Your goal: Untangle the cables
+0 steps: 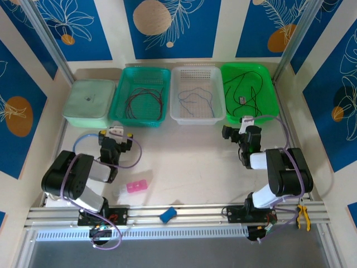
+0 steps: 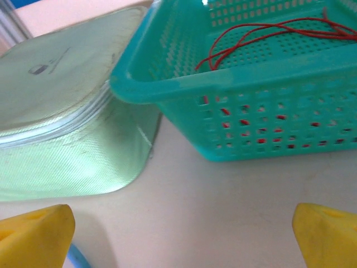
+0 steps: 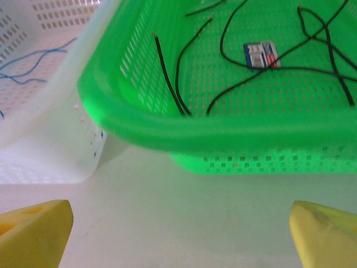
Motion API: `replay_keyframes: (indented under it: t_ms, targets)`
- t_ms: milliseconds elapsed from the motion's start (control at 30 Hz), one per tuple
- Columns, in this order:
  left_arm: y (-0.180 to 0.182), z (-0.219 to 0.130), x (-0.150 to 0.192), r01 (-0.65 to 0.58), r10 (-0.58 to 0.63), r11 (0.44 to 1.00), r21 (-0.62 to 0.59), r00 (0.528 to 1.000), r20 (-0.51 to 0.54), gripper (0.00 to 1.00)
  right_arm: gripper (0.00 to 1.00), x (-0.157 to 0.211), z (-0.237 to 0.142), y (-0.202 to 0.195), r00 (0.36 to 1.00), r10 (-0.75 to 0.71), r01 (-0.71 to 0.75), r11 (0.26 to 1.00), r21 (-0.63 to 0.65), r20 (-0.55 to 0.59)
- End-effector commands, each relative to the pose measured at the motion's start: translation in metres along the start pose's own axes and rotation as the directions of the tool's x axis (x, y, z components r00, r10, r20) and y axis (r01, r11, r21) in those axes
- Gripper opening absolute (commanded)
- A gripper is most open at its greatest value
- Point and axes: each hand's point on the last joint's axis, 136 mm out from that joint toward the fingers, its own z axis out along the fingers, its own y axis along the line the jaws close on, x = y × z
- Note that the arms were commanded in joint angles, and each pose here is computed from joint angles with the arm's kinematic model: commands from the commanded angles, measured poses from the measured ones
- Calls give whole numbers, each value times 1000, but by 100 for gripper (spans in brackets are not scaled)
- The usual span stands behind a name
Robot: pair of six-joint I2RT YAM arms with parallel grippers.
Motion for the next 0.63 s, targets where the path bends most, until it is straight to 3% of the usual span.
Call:
replay_keyframes:
  t_ms: [0, 133, 600]
  targets:
    - [9, 11, -17, 74, -73, 997, -35, 997, 23, 99, 99, -15, 3, 0, 999, -29, 29, 1000, 3, 34]
    - [16, 23, -14, 112, -113, 993, -35, 993, -30, 99, 99, -15, 3, 0, 999, -30, 30, 1000, 2, 37]
    - [17, 23, -15, 112, -113, 993, -34, 993, -24, 99, 99, -15, 3, 3, 999, -37, 37, 999, -13, 32]
